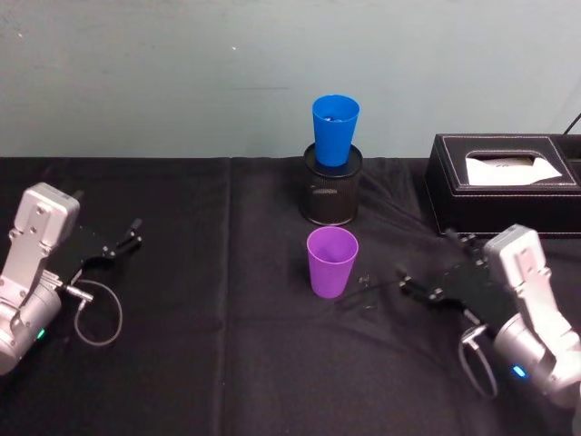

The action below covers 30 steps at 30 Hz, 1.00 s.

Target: Pick up one cup with a gripper and tap it against the other cup.

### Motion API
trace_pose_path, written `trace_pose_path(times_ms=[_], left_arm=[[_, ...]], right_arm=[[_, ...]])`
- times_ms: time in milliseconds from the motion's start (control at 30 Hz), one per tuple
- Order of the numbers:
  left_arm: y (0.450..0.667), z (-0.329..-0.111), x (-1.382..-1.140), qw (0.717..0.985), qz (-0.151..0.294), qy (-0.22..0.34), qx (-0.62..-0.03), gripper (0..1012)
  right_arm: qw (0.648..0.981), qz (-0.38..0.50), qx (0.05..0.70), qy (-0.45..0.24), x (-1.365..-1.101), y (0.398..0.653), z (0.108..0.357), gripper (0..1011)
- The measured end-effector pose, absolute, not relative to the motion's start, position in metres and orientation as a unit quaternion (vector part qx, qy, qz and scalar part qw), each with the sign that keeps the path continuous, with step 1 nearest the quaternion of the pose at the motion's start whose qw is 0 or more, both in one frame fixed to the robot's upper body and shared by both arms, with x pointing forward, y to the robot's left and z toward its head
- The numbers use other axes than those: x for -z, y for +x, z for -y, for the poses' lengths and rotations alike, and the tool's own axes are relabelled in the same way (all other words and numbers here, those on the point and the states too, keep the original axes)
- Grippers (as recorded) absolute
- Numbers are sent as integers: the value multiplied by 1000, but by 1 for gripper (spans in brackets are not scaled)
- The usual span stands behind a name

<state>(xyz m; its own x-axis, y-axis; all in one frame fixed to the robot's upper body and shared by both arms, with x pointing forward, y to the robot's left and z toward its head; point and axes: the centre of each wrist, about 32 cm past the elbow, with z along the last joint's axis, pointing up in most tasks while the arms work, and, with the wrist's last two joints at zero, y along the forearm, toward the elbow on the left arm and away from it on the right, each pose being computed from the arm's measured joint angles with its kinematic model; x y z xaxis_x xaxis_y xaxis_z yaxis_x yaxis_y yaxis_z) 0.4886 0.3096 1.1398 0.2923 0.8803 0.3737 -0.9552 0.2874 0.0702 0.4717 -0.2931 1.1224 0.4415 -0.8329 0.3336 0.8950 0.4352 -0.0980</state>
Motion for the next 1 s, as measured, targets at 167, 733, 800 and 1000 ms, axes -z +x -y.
trace_pose_path(times_ms=[167,733,800,1000], left_arm=[[489,-310,-1140,791,132,141,-580,1000],[489,-310,-1140,791,132,141,-580,1000],[489,-310,-1140,791,132,141,-580,1000],[489,-310,-1140,791,132,141,-580,1000]], right_arm=[[867,104,476,-108,-1114,469,277,1003],[896,47,438,-59,-1102,490,236,1003],[896,44,439,-57,-1102,491,235,1003],[896,37,440,-49,-1101,496,230,1003]])
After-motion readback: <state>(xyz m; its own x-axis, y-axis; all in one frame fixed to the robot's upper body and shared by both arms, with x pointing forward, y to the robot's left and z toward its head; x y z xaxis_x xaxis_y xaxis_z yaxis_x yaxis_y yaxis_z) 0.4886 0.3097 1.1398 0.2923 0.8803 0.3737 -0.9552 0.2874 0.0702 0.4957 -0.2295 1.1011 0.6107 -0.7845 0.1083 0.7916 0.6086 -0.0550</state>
